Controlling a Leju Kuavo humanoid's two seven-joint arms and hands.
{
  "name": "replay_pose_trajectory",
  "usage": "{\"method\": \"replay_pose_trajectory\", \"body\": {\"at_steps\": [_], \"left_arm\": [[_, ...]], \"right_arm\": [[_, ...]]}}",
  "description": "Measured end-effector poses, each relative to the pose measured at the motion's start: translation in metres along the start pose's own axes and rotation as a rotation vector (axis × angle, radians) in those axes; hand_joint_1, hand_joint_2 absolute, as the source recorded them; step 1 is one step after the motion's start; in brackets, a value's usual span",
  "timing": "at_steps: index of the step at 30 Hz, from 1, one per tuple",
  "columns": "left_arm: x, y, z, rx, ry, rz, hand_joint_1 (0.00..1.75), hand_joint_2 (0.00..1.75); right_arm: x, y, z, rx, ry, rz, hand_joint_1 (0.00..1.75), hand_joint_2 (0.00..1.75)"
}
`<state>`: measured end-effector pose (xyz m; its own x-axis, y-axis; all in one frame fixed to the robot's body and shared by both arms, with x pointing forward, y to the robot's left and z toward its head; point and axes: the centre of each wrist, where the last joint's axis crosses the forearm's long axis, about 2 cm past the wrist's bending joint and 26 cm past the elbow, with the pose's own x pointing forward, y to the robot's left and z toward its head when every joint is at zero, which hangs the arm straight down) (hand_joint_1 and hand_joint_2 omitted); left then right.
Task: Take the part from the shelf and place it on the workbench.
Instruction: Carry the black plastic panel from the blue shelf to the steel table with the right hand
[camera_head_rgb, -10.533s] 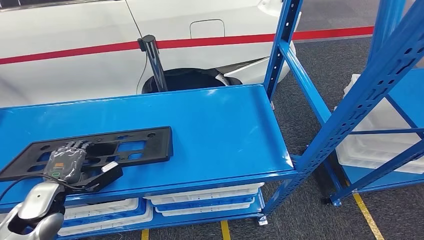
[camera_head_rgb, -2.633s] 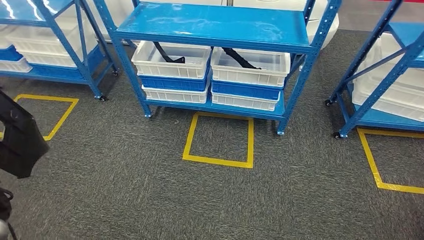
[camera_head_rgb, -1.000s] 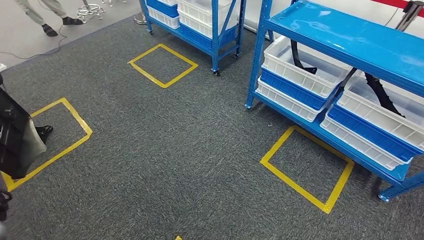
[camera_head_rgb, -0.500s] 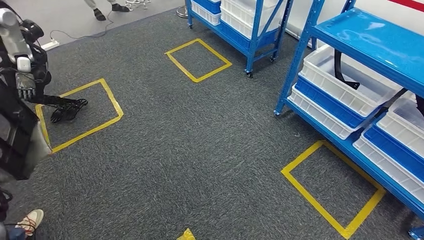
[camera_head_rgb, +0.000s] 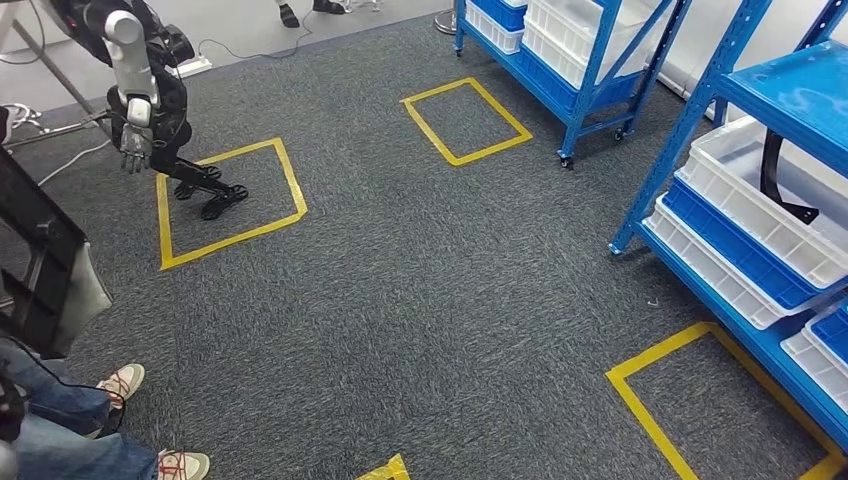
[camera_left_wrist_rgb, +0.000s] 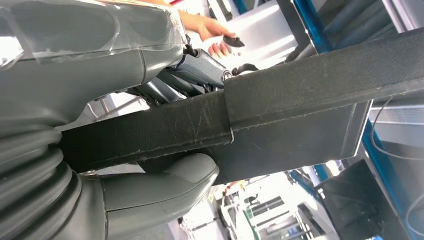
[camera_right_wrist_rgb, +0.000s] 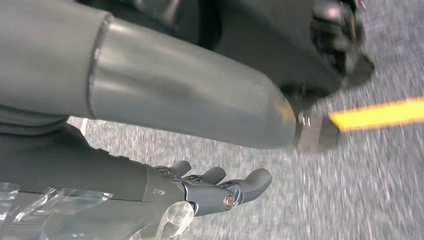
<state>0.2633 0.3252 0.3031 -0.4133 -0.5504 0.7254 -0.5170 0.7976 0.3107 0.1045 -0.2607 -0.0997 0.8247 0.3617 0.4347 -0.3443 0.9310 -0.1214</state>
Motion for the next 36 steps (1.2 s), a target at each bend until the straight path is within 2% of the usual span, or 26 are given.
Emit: {"method": "replay_pose_trajectory", "body": {"at_steps": [18, 36], "left_arm": [[0.0005, -0.0011, -0.0035, 0.002, -0.006, 0.006, 1.75, 1.75], [-0.0049, -0.0029, 0.0021, -0.008, 0.008, 0.007, 1.75, 1.75]], "right_arm": [[0.0073, 0.0004, -0.0015, 0.014, -0.014, 0.002, 0.0, 0.0], [-0.0002, 0.0009, 0.0001, 0.017, -0.007, -0.014, 0.0, 0.0]]}}
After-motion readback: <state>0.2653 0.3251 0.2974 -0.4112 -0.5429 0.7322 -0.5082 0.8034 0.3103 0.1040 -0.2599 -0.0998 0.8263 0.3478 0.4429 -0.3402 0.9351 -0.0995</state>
